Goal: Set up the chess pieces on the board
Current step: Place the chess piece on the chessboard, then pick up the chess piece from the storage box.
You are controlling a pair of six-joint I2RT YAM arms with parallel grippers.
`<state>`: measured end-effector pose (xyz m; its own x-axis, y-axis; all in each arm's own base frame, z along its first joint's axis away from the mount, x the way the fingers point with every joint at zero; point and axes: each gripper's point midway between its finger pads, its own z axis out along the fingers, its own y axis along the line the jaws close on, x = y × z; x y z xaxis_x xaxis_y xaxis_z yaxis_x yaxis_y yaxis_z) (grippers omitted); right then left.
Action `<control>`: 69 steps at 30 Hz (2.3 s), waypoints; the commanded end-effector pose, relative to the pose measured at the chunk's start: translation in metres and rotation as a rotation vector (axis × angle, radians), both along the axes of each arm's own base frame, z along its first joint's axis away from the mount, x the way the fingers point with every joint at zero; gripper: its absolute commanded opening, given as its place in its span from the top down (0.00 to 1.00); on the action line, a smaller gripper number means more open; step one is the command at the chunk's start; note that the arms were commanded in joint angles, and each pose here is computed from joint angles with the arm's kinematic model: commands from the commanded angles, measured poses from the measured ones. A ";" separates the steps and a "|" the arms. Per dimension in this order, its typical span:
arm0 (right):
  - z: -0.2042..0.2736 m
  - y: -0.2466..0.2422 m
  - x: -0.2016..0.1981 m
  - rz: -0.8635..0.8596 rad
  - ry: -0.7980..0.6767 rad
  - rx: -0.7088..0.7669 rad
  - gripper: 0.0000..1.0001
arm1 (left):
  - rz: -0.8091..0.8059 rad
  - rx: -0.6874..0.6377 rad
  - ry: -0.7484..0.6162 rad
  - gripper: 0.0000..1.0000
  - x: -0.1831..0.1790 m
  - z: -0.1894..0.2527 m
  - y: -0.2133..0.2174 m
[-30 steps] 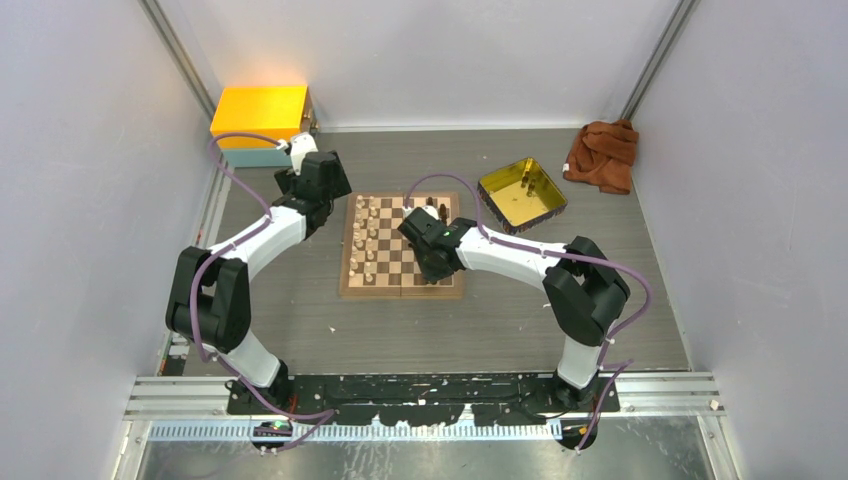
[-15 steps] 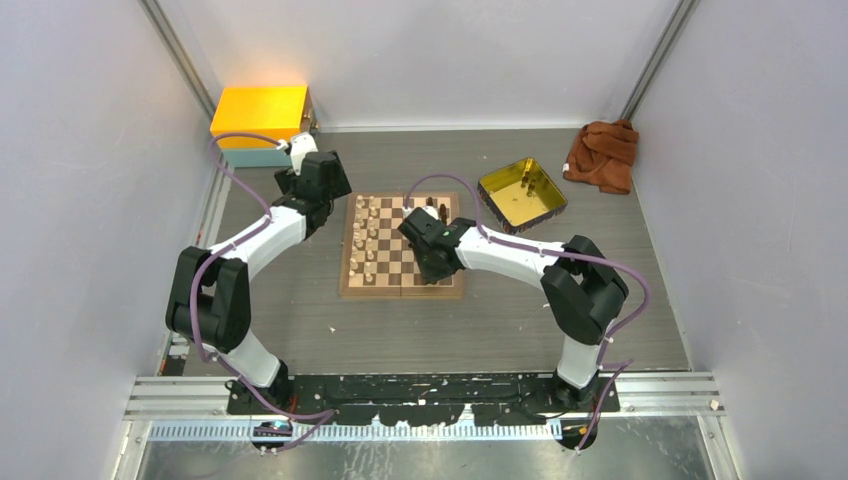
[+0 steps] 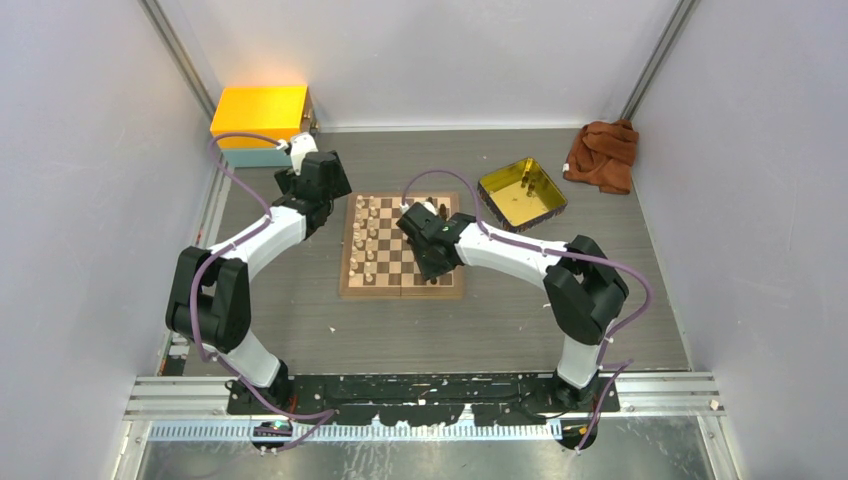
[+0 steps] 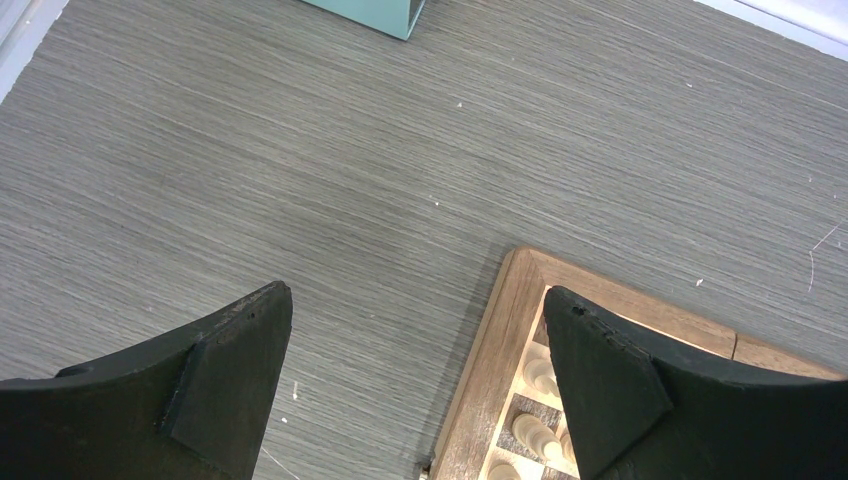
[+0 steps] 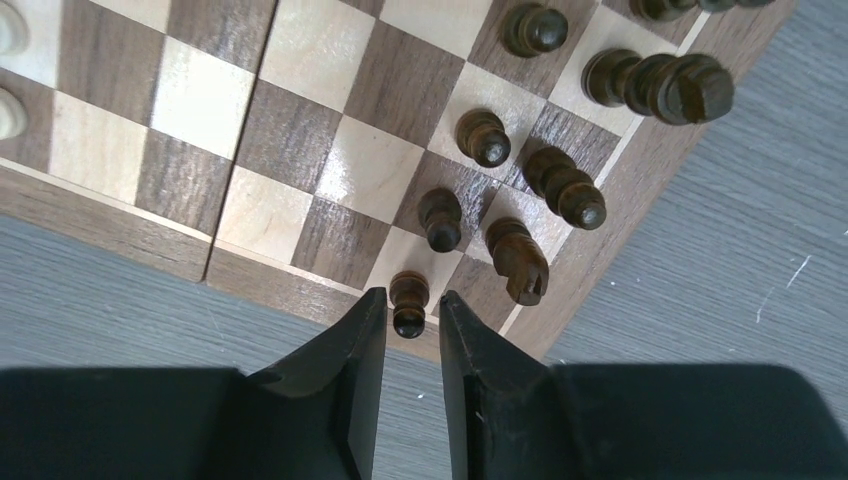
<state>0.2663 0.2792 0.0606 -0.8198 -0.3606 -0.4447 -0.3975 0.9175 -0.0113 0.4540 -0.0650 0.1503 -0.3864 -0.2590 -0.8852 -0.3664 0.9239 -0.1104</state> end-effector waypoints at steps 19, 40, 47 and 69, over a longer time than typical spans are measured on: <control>0.167 -0.092 0.148 -0.390 -0.414 0.141 0.61 | 0.015 -0.022 -0.077 0.04 0.016 0.022 -0.001; 0.072 -0.226 0.271 -0.744 -0.336 0.077 0.54 | 0.015 -0.017 -0.053 0.04 0.019 0.008 -0.002; 0.064 -0.235 0.289 -0.759 -0.330 0.081 0.54 | 0.014 -0.013 -0.047 0.04 0.023 0.005 -0.003; 0.046 -0.256 0.318 -0.795 -0.326 0.081 0.55 | 0.025 -0.010 -0.034 0.04 0.034 -0.003 -0.001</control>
